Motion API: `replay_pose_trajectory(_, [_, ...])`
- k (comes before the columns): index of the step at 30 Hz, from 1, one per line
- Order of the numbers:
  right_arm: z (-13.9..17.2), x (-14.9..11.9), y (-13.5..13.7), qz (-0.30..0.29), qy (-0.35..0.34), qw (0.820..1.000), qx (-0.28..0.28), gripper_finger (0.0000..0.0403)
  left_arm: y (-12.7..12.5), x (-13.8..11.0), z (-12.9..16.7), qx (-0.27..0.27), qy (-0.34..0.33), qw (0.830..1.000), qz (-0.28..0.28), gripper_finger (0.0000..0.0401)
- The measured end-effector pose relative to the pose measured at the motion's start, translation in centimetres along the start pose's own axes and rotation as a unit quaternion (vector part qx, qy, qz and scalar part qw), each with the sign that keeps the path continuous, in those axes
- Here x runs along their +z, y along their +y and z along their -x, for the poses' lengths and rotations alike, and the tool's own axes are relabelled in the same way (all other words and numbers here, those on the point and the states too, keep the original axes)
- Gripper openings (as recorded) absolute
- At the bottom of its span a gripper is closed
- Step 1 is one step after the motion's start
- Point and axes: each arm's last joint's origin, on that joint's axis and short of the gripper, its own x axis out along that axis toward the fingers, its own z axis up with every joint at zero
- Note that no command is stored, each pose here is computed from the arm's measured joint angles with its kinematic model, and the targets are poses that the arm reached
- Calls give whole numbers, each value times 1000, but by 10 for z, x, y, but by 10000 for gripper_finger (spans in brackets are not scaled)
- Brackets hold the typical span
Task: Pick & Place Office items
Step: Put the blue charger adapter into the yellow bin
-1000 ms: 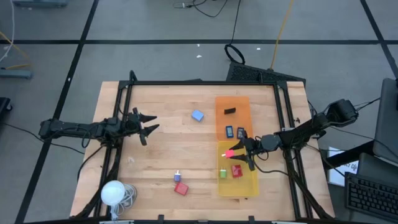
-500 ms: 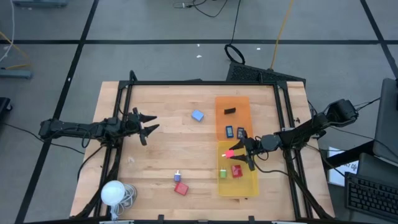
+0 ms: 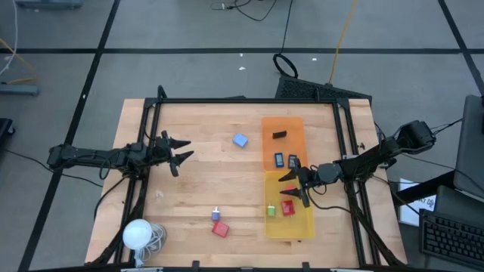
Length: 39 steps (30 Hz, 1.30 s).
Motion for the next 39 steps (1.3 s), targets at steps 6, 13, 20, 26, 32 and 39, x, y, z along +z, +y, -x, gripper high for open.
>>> replay_pose_trajectory(6, [0, 0, 0, 0, 0, 1000, 0, 211, 0, 1, 0, -1, -3, 1000, 4, 209])
replay_pose_trajectory(13, [0, 0, -1, 1, 0, 1000, -2, 210, 0, 1, 0, -1, -3, 1000, 7, 209])
replay_pose_trajectory(20, [0, 0, -1, 1, -1, 1000, -4, 210, -1, 1, 0, -6, -2, 986, 168, 209])
replay_pose_trajectory(26, [0, 0, -1, 1, -1, 1000, -4, 210, 0, 2, 0, 7, -11, 975, 223, 209])
replay_pose_trajectory(32, [0, 0, -1, 1, -1, 1000, -4, 210, 3, 4, 0, 53, -38, 965, 254, 209])
replay_pose_trajectory(39, [0, 0, -1, 1, -1, 1000, -4, 210, -3, 5, -5, -15, -20, 943, 332, 210])
